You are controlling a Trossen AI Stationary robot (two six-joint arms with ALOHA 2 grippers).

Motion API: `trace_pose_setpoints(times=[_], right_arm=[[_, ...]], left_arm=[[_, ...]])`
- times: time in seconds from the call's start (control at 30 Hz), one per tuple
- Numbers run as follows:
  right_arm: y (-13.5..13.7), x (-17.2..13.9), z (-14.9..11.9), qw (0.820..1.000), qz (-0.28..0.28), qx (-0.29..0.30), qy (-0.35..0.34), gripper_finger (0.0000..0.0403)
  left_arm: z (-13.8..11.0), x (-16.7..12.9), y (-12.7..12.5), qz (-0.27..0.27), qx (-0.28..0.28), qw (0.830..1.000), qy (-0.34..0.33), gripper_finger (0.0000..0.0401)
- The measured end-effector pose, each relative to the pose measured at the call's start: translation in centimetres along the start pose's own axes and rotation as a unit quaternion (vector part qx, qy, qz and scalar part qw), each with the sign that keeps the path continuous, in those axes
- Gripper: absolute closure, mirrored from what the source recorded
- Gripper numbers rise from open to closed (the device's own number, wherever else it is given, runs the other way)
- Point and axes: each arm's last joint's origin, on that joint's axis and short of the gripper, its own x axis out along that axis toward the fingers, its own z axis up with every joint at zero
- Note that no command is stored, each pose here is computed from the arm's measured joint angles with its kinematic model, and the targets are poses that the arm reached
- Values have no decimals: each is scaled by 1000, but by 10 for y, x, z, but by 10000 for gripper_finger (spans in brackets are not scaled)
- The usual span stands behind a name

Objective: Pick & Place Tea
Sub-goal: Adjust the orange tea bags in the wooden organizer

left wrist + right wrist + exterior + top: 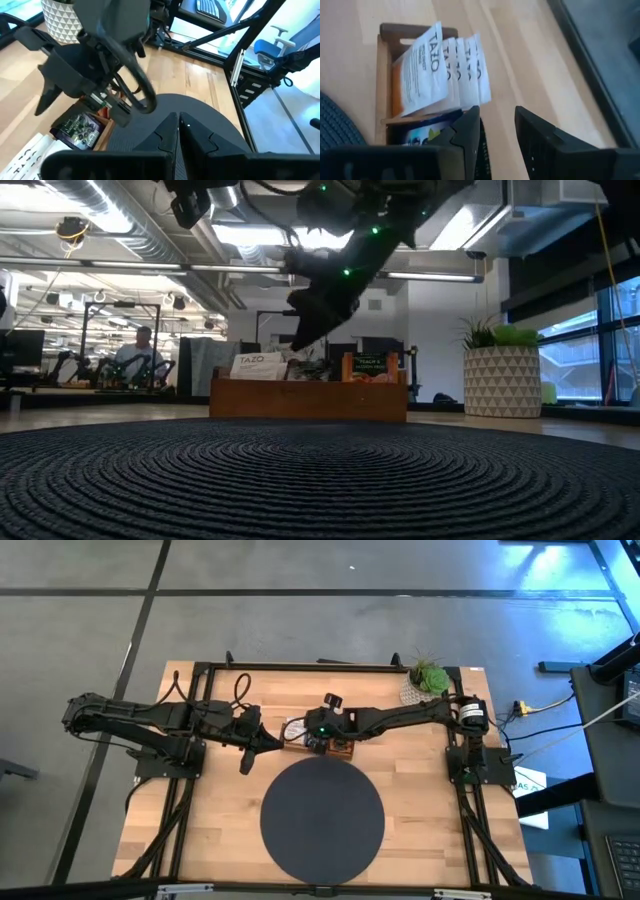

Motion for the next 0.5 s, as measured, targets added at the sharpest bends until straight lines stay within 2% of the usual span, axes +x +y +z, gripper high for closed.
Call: trace_pose_setpoints(times=[0.17,0.33,0.5], right_arm=[[-5,-9,16,999,-4,-29,-14,276],[-6,-4,2,999,-4,-35,28,276],[-5,-2,-5,998,-1,-38,43,276]], left_arm=[[0,0,0,0,0,1000,0,388],[0,0,0,0,0,1000,0,390],[0,0,0,0,1,1000,0,386]])
